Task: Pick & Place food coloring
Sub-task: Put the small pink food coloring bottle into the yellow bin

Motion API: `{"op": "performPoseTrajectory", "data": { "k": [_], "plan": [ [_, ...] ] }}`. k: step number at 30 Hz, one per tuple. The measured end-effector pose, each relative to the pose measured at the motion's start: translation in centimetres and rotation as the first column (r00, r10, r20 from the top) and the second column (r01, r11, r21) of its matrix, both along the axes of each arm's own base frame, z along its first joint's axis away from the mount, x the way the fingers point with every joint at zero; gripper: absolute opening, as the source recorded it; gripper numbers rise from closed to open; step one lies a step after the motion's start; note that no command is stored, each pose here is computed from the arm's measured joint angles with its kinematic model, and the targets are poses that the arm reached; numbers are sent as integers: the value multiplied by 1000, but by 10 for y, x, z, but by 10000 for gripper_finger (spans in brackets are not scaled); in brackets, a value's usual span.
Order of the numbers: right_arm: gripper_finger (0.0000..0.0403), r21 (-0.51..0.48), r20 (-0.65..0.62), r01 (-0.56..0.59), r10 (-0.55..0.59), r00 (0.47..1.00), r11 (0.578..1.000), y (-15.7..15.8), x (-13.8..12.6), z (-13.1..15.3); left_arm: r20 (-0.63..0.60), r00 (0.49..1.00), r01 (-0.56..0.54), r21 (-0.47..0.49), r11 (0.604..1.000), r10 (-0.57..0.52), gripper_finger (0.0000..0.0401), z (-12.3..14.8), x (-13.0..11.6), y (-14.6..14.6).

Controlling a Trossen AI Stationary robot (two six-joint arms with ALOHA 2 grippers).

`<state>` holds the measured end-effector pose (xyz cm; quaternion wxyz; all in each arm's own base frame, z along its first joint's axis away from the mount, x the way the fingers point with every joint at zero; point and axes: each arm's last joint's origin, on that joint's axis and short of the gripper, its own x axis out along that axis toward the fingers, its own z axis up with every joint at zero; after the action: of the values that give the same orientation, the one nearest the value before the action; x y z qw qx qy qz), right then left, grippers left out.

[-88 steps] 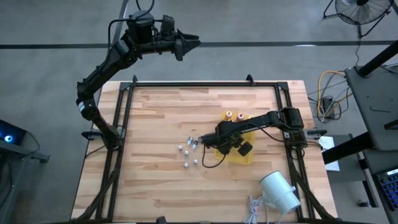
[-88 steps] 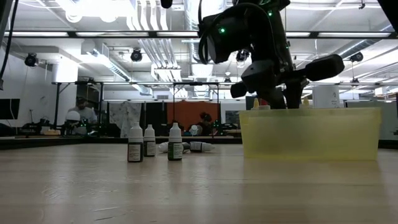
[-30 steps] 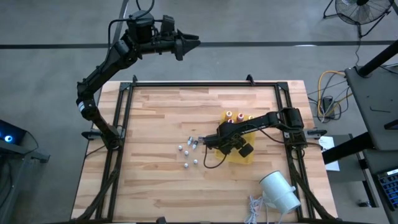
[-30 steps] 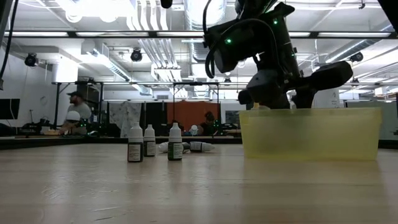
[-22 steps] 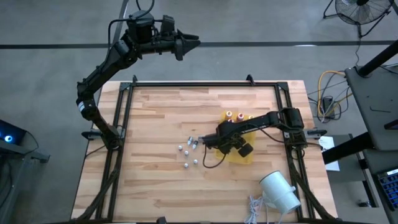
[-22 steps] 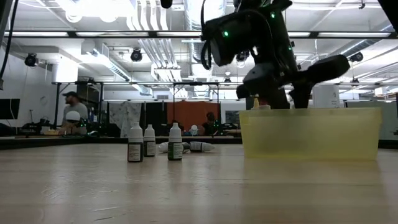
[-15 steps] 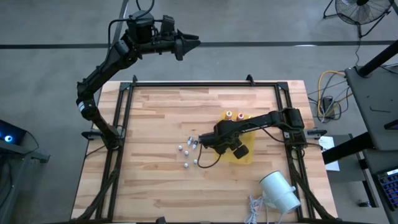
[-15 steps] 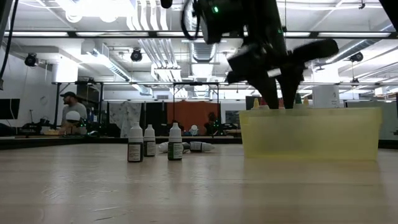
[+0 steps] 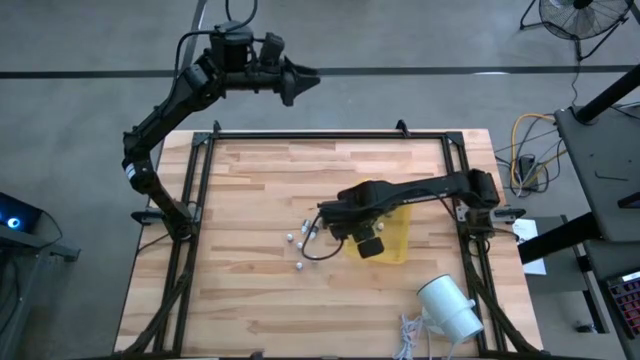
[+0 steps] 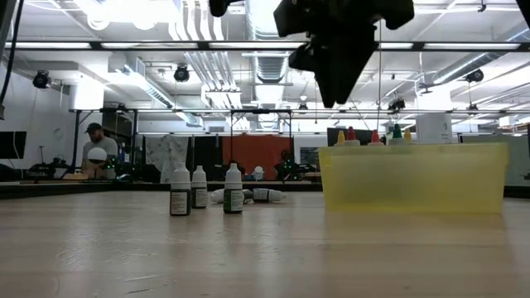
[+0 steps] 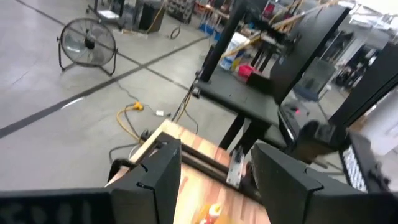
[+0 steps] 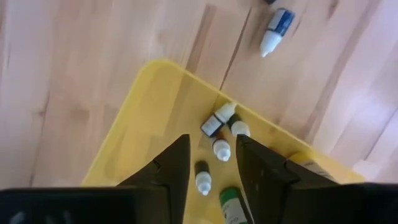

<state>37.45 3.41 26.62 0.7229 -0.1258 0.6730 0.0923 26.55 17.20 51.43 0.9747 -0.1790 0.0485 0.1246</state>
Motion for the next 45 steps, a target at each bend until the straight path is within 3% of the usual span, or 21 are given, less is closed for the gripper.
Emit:
{"op": "performPoseTrajectory", "data": {
  "k": [11, 20, 27, 34, 45],
  "plan": [
    [109, 30, 128, 95, -98, 987, 995, -2, -5, 1, -34, 999, 41, 22, 999, -40, 168, -1, -1, -7],
    [118, 46, 143, 162, -167, 976, 986, -5, -15, -15, -92, 992, 96, 59, 994, -91, 168, -1, -4, -24],
    [127, 66, 215, 210, -219, 952, 976, -21, -24, -8, -159, 985, 81, 102, 991, -64, 168, -1, -15, -47],
    [129, 116, 364, 280, -303, 880, 953, -44, -34, 13, -137, 989, 69, 153, 986, -48, 168, -18, -25, -70],
    [142, 209, 532, 354, -409, 741, 912, -63, -48, 50, 70, 996, 47, 145, 988, -58, 168, -69, -60, -92]
  ]
}}
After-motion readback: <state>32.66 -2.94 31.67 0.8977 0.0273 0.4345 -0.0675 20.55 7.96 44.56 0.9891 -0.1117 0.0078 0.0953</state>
